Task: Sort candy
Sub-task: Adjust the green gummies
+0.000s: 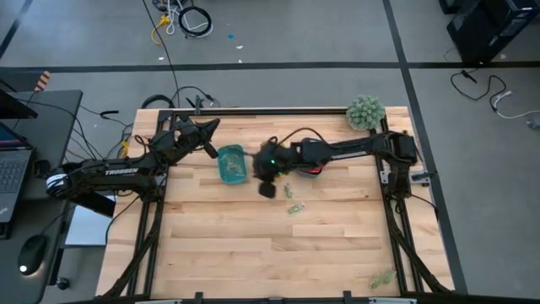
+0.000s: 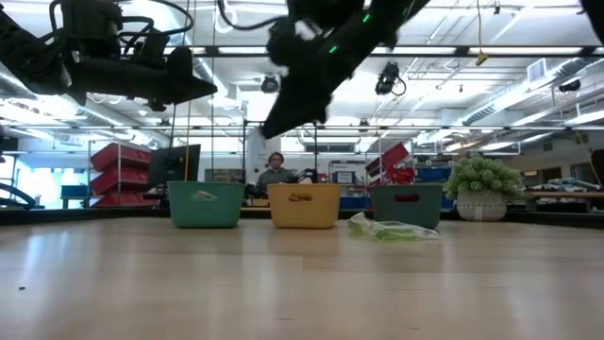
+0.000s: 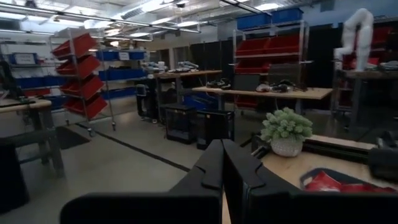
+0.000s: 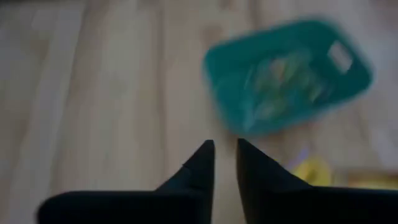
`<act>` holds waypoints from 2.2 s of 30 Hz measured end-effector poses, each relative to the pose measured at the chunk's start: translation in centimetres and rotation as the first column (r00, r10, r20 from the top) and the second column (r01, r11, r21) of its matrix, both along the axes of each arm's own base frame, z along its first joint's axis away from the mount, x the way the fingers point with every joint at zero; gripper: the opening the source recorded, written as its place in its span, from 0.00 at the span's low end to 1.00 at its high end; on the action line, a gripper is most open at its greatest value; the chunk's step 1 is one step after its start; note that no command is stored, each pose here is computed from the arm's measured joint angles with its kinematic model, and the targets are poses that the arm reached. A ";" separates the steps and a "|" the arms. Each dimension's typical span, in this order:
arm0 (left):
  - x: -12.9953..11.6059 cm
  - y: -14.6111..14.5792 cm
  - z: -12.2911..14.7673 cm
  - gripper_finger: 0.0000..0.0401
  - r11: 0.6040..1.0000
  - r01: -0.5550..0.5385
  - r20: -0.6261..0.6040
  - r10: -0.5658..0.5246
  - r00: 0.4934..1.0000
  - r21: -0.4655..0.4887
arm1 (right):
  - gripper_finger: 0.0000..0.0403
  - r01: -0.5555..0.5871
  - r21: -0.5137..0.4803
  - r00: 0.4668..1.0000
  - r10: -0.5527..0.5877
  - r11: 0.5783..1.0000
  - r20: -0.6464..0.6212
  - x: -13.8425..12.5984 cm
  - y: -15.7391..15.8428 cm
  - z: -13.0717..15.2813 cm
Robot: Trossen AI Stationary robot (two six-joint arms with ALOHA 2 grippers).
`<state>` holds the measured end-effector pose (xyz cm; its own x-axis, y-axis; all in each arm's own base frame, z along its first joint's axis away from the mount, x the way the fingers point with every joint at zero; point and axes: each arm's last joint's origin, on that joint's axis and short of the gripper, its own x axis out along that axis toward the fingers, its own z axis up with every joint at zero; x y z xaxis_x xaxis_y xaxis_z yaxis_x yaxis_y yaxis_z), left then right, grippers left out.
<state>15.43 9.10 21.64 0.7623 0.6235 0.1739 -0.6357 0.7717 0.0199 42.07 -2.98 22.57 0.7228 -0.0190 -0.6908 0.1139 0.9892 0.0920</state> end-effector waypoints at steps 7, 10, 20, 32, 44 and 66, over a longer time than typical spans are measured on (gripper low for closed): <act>0.3 -0.3 -0.6 0.00 0.988 0.151 -0.050 -0.153 0.987 -0.040 | 0.08 -0.056 -0.015 0.966 0.050 0.998 -0.255 -4.7 3.6 1.2; 0.4 -0.5 -0.8 0.00 0.978 0.204 -0.061 -0.207 0.976 -0.055 | 0.14 -0.068 0.011 0.954 0.068 0.998 -0.292 -6.8 5.4 0.8; 1.6 -0.9 0.2 0.00 0.901 0.412 -0.118 -0.427 0.896 -0.133 | 0.33 0.021 0.136 0.854 0.053 0.991 -0.517 -14.0 9.1 -4.7; 1.9 -1.5 0.2 0.00 0.882 0.450 -0.129 -0.466 0.875 -0.138 | 0.10 -0.011 0.359 0.637 0.284 0.933 -0.717 -21.5 16.3 -5.4; 2.8 -4.1 -1.0 0.00 0.748 0.628 -0.220 -0.664 0.715 -0.217 | 0.15 0.062 0.115 0.877 0.001 0.991 -0.480 -18.6 13.1 -6.8; 7.8 -5.3 -2.0 0.00 0.679 0.532 -0.439 -0.733 0.519 -0.506 | 0.00 0.090 0.099 0.981 -0.071 0.991 -0.180 -8.7 6.3 -10.6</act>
<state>23.20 3.80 19.60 0.8437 -0.1307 -0.5206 0.0938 0.9909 -0.0966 33.41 3.30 11.96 0.5895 0.0079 -0.8077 0.2162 0.9619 0.1672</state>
